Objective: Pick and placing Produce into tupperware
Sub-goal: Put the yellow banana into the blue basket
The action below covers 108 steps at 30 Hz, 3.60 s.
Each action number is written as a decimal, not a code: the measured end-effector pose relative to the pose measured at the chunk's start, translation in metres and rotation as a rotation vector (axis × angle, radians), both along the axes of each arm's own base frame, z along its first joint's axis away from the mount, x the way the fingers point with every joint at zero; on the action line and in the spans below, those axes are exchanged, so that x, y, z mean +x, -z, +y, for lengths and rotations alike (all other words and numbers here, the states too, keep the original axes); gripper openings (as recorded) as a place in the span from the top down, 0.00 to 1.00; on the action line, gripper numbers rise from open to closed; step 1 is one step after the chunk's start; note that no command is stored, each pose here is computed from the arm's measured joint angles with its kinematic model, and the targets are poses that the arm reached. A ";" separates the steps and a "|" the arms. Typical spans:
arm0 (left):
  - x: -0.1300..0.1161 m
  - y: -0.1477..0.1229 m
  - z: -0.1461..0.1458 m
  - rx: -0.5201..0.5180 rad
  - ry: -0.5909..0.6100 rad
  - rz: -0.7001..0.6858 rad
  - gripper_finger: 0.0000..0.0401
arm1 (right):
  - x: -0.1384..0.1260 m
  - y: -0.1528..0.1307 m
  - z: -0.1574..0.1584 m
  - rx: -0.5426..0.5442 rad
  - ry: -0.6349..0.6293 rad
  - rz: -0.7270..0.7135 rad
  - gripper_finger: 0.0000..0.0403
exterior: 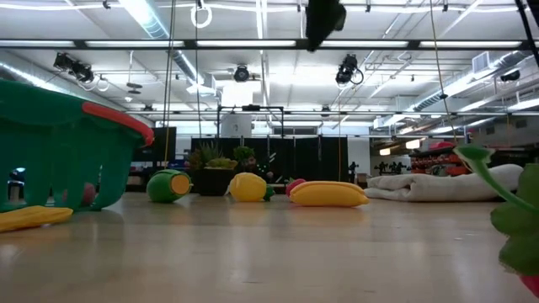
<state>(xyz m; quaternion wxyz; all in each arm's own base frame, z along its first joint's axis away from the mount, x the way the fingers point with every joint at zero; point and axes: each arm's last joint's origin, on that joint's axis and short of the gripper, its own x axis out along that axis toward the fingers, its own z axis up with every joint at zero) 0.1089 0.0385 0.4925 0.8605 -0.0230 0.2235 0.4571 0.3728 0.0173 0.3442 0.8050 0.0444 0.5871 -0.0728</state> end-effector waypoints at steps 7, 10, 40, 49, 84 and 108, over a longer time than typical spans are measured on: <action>0.005 0.002 0.001 -0.004 0.000 0.024 0.90 | 0.007 0.075 -0.005 0.008 0.020 0.244 0.41; 0.006 0.003 0.001 -0.006 0.001 0.034 0.90 | 0.005 0.101 -0.011 0.031 0.033 0.255 0.40; 0.006 0.003 0.001 -0.006 0.000 0.034 0.90 | 0.001 0.172 -0.025 0.034 0.026 0.128 0.39; 0.006 0.003 0.001 -0.006 0.000 0.033 0.90 | 0.005 0.183 -0.024 0.038 0.027 0.135 0.42; 0.006 0.003 0.001 -0.002 0.003 0.037 0.90 | 0.018 0.184 -0.026 0.071 0.142 0.004 0.67; 0.007 0.002 0.001 -0.003 0.000 0.013 0.90 | 0.082 0.008 -0.017 0.196 -0.102 -1.181 0.62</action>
